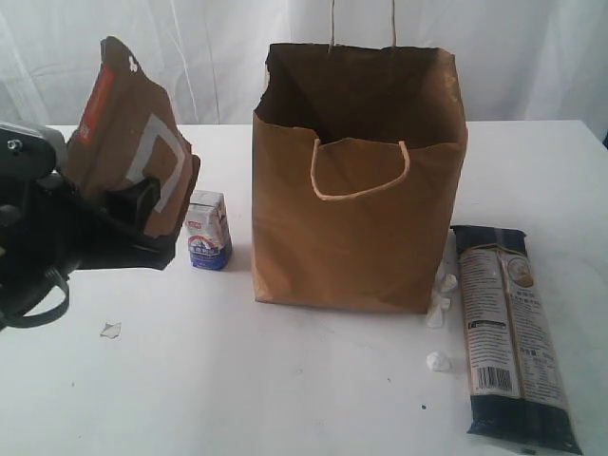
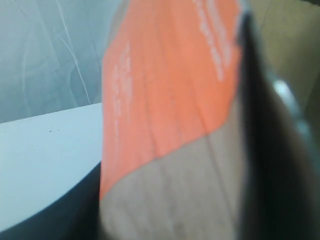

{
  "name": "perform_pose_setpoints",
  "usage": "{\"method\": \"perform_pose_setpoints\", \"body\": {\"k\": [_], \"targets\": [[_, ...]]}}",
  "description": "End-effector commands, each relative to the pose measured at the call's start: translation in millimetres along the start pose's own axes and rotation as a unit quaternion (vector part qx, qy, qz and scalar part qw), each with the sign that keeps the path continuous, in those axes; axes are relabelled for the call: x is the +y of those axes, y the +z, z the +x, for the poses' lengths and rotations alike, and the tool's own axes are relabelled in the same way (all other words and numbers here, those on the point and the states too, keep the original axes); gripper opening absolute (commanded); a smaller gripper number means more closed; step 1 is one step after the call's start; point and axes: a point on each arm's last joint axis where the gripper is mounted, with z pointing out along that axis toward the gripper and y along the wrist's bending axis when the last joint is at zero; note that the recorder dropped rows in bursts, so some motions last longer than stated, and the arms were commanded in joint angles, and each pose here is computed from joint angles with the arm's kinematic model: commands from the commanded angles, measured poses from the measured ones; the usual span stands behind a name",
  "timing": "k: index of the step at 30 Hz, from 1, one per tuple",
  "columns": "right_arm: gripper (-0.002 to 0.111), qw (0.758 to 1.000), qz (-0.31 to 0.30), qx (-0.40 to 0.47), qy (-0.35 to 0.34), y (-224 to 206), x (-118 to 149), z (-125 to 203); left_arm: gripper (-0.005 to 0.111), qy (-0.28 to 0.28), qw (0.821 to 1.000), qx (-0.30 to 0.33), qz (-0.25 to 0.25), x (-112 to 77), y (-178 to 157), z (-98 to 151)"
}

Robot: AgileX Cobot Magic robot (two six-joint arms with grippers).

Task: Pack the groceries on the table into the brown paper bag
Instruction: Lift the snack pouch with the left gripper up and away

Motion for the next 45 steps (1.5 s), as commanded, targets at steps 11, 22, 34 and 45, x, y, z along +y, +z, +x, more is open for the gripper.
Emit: {"method": "perform_pose_setpoints", "body": {"k": [11, 22, 34, 45], "targets": [[0.0, 1.0, 0.003, -0.006, 0.0, 0, -1, 0, 0.0, -0.007, 0.999, -0.039, 0.007, 6.7, -20, -23], [0.0, 1.0, 0.004, -0.007, 0.0, 0, -1, 0, 0.0, -0.037, 0.994, -0.1, 0.01, 16.9, -43, -46], [0.0, 1.0, 0.004, -0.007, 0.0, 0, -1, 0, 0.0, -0.123, 0.961, -0.245, 0.025, 31.8, -78, -82], [0.0, 1.0, 0.004, -0.007, 0.0, 0, -1, 0, 0.0, -0.117, 0.947, -0.278, 0.111, 9.2, -71, -135]]}}
